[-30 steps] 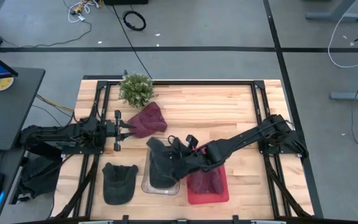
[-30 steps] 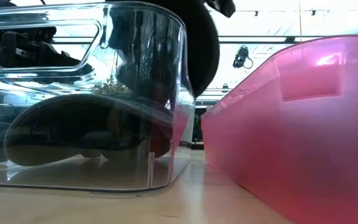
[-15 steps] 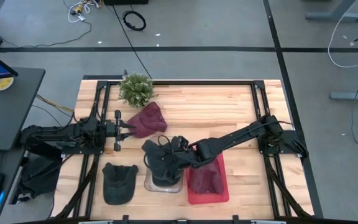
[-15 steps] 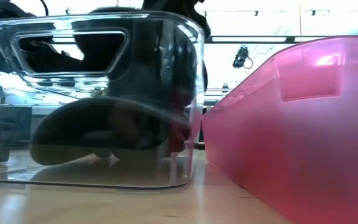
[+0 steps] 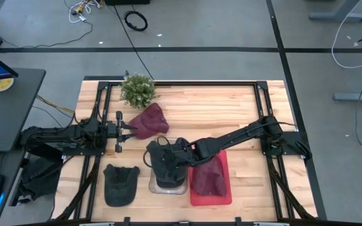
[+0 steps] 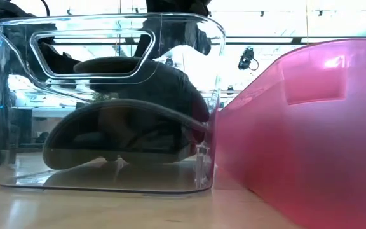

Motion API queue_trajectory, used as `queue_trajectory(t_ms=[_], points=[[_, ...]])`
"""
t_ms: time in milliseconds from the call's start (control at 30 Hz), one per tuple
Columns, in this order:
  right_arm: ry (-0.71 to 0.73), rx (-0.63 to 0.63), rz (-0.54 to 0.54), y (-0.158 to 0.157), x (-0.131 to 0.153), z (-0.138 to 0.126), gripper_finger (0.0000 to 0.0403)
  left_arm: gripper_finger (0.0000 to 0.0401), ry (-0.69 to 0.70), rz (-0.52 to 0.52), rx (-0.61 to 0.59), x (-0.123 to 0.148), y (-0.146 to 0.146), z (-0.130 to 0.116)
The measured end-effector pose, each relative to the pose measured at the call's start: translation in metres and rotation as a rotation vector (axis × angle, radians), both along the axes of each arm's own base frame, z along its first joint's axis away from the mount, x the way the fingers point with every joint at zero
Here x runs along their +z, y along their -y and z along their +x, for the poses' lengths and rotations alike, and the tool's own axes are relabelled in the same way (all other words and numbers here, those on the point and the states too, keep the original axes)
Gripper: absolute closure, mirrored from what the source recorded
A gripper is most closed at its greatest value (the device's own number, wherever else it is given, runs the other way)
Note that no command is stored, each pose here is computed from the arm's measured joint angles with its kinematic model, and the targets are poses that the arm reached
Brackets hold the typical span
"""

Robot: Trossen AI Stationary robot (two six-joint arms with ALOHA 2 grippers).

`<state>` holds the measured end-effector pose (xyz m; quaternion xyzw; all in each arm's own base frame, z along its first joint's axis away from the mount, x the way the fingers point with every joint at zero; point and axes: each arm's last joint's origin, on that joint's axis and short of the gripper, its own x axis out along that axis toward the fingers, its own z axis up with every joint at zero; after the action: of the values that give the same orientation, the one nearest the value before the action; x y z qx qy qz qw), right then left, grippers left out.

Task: Pick & Place hat
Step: Put the top black cap in the transparent bin

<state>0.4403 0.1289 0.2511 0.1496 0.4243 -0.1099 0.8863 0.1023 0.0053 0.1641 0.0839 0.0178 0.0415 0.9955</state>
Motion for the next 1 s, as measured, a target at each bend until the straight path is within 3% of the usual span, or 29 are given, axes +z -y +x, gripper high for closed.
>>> queue_trajectory(t_ms=[333, 767, 1000], points=[[-0.109, 0.032, 0.105, 0.004, -0.022, -0.006, 0.0387, 0.0286, 0.000, 0.000, 0.000, 0.000, 0.000, 0.000], [-0.117, 0.056, 0.326, 0.055, -0.087, -0.009, 0.0396, 0.0286, -0.001, 0.000, 0.000, 0.000, 0.000, 0.000], [-0.097, 0.101, 0.317, 0.059, -0.093, -0.010, 0.0396, 0.0286, -0.001, 0.000, 0.000, 0.000, 0.000, 0.000]])
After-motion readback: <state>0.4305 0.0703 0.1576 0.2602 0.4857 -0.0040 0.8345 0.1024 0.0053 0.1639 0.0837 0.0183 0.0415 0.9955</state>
